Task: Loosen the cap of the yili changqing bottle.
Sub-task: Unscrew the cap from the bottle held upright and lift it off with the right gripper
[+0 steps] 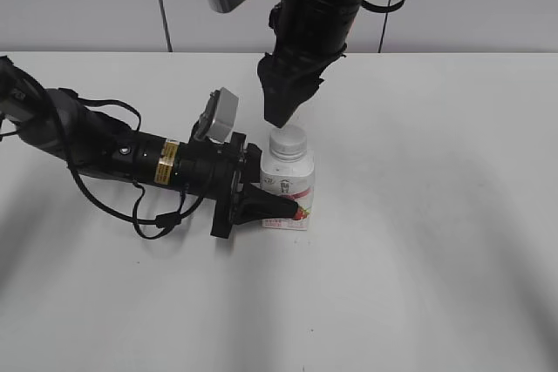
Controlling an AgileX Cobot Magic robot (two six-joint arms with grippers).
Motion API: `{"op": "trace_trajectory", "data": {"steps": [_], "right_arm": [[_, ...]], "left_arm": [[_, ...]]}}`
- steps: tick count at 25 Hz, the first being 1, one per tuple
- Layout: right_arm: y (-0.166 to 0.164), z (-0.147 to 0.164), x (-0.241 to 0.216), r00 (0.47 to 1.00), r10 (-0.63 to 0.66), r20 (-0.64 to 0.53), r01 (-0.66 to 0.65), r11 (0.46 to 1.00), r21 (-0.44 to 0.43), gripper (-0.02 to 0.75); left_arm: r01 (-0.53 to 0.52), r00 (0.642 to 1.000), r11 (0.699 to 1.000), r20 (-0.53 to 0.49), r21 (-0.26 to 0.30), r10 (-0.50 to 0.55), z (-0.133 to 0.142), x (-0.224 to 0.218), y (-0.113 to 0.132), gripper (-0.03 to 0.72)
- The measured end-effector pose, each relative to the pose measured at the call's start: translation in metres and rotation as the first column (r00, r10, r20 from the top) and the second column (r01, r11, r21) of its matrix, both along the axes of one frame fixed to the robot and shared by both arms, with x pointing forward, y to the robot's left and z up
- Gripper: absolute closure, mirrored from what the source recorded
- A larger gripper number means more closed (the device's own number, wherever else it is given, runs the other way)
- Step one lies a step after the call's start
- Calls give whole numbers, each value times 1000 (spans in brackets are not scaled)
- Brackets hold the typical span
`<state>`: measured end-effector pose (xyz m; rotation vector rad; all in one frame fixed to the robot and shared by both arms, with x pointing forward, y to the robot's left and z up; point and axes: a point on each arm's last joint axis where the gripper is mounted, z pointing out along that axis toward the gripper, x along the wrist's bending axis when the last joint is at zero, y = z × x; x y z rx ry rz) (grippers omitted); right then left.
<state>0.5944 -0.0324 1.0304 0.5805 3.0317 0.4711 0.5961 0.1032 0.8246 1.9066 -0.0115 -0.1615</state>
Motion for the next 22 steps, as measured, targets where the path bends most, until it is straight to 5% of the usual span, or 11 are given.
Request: {"op": "trace_trajectory", "data": {"steps": [4, 7, 17, 22], "right_arm": [[-1, 3, 0, 973, -226, -56, 227, 974, 6, 244], [-3, 3, 1, 888, -446, -112, 448, 894, -7, 244], [-2, 2, 1, 665, -716, -212, 727, 686, -39, 244], [-2, 1, 1, 608, -757, -240, 771, 635, -47, 244]], "left_arm": [[-7, 1000, 1000, -16, 1, 7, 0, 0, 0, 312], [-10, 1000, 1000, -22, 0, 10, 0, 0, 0, 312], [-14, 1000, 1000, -28, 0, 14, 0, 0, 0, 312], [-14, 1000, 1000, -28, 0, 14, 0, 0, 0, 312]]}}
